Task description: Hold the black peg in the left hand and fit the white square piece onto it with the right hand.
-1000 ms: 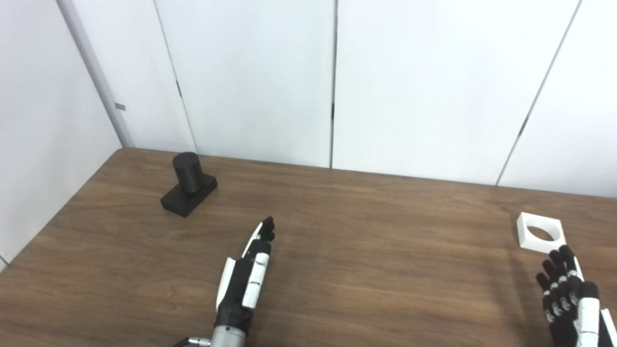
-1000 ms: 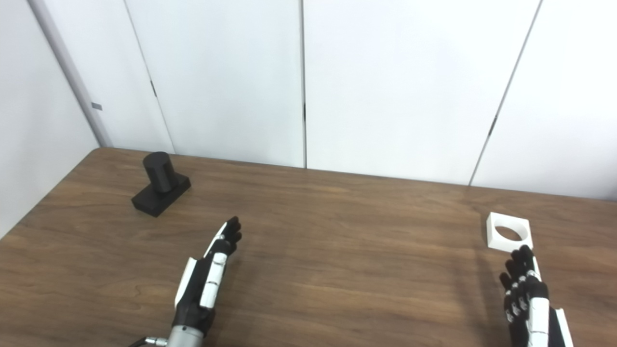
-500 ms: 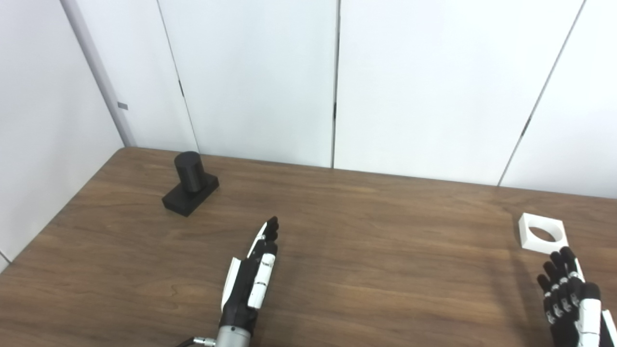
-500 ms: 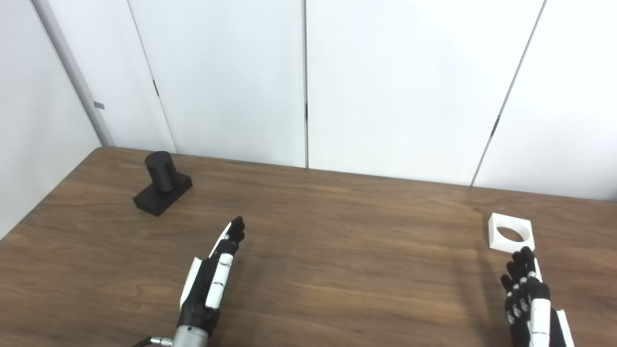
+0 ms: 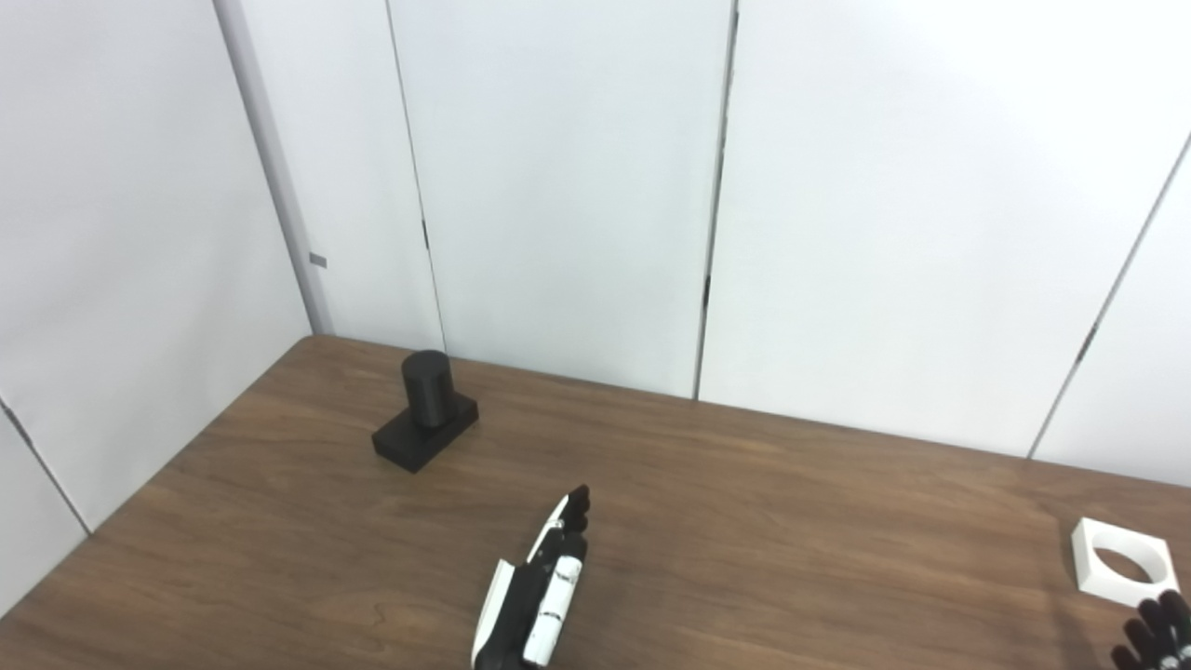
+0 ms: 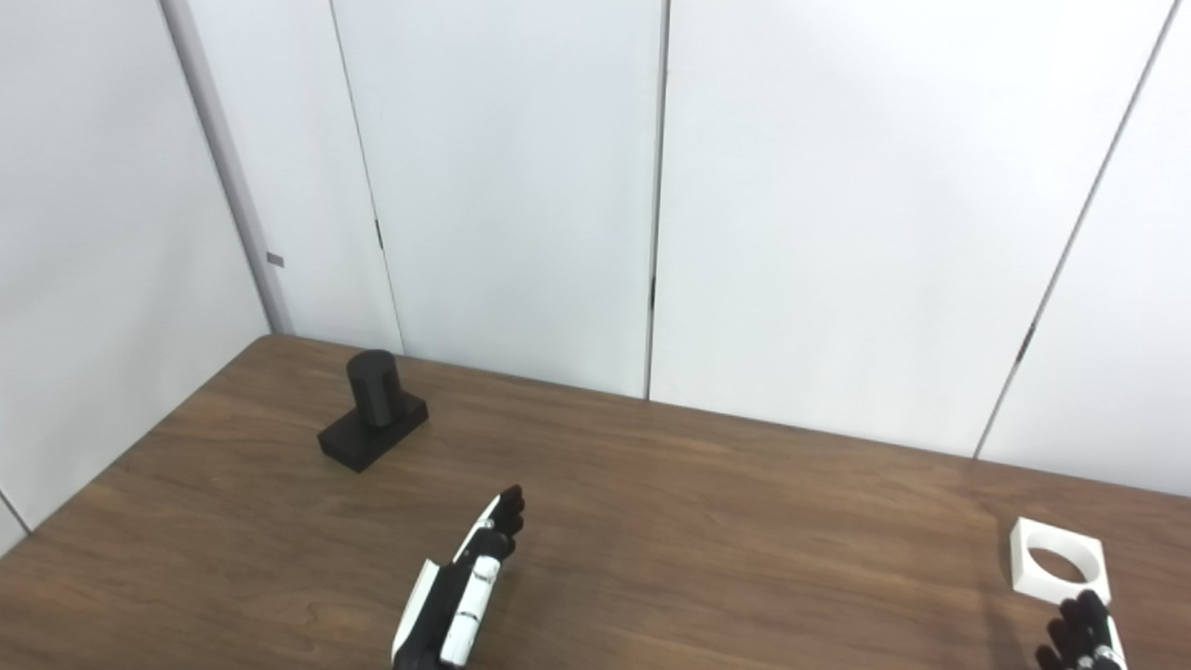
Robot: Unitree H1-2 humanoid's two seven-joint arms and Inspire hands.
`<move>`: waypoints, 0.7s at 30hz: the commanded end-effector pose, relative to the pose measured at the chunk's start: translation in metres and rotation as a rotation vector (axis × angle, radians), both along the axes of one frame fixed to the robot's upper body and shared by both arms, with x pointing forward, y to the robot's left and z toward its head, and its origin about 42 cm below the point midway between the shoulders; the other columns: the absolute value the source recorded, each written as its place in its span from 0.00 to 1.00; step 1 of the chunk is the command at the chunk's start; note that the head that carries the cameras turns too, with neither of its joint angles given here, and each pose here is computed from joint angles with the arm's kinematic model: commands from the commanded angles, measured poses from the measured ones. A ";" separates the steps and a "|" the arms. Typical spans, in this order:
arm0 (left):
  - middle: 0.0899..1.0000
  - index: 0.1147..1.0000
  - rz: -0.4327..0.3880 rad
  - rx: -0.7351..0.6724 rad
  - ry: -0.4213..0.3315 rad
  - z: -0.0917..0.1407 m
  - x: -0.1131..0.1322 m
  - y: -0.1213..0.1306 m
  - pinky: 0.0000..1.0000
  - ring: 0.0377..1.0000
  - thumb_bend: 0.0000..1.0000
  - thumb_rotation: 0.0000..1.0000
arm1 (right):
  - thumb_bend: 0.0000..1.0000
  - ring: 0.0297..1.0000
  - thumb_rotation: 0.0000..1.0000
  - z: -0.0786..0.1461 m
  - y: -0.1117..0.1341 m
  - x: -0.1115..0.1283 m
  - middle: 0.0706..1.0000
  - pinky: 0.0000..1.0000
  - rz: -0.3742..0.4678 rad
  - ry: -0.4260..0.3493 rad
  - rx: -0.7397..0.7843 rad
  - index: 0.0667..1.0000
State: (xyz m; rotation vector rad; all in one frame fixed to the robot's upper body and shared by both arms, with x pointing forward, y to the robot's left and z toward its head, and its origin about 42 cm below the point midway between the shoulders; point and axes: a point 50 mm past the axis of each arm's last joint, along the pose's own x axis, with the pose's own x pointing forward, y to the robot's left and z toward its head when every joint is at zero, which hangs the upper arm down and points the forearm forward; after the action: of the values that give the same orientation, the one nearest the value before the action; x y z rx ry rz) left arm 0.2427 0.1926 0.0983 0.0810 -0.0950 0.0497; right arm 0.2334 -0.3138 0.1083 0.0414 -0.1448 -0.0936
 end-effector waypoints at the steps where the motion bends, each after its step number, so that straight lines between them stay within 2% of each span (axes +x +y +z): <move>1: 0.97 0.96 0.002 -0.013 0.040 -0.016 -0.008 -0.009 0.97 0.96 0.55 1.00 | 0.73 1.00 1.00 -0.029 -0.004 -0.015 1.00 1.00 -0.005 0.088 0.006 1.00; 5: 0.97 0.96 0.003 -0.013 0.041 -0.017 -0.008 -0.009 0.97 0.96 0.55 1.00 | 0.79 1.00 1.00 -0.029 -0.004 -0.015 0.99 1.00 0.000 0.086 0.001 1.00; 11: 0.97 0.97 0.008 0.001 0.042 -0.015 -0.007 -0.009 0.97 0.97 0.56 0.99 | 0.82 1.00 1.00 -0.029 -0.005 -0.014 0.98 1.00 0.002 0.085 0.001 1.00; 12: 0.97 0.97 0.013 0.008 0.043 -0.014 -0.008 -0.008 0.96 0.97 0.53 0.97 | 0.82 1.00 1.00 -0.029 -0.004 -0.013 0.98 1.00 0.002 0.084 0.001 1.00; 15: 0.97 0.96 0.028 0.052 0.057 -0.004 -0.011 -0.001 0.97 0.97 0.51 0.84 | 0.81 1.00 1.00 -0.030 -0.003 -0.014 0.98 1.00 0.000 0.079 0.008 1.00; 16: 0.97 0.96 0.035 0.070 0.054 0.002 -0.012 0.003 0.97 0.97 0.51 0.81 | 0.81 1.00 1.00 -0.030 -0.003 -0.014 0.97 1.00 -0.004 0.081 0.013 1.00; 18: 0.97 0.97 0.053 0.097 0.038 0.016 -0.014 0.011 0.98 0.97 0.52 0.70 | 0.78 1.00 1.00 -0.029 -0.003 -0.016 0.97 1.00 -0.011 0.082 0.020 1.00; 19: 0.97 0.97 0.063 0.113 0.031 0.023 -0.015 0.014 0.98 0.97 0.52 0.67 | 0.77 1.00 1.00 -0.029 -0.003 -0.016 0.97 1.00 -0.012 0.082 0.020 1.00; 21: 0.97 0.98 0.082 0.207 0.012 0.042 -0.014 0.027 0.93 0.96 0.55 0.56 | 0.77 1.00 1.00 -0.029 -0.002 -0.017 0.98 1.00 -0.010 0.083 0.019 1.00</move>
State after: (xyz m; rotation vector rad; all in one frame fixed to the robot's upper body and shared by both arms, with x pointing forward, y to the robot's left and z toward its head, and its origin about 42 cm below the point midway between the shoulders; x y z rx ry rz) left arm 0.2339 0.2057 0.1263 0.2134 -0.0444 0.1048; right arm 0.2386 -0.3158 0.1102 0.0329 -0.1610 -0.0775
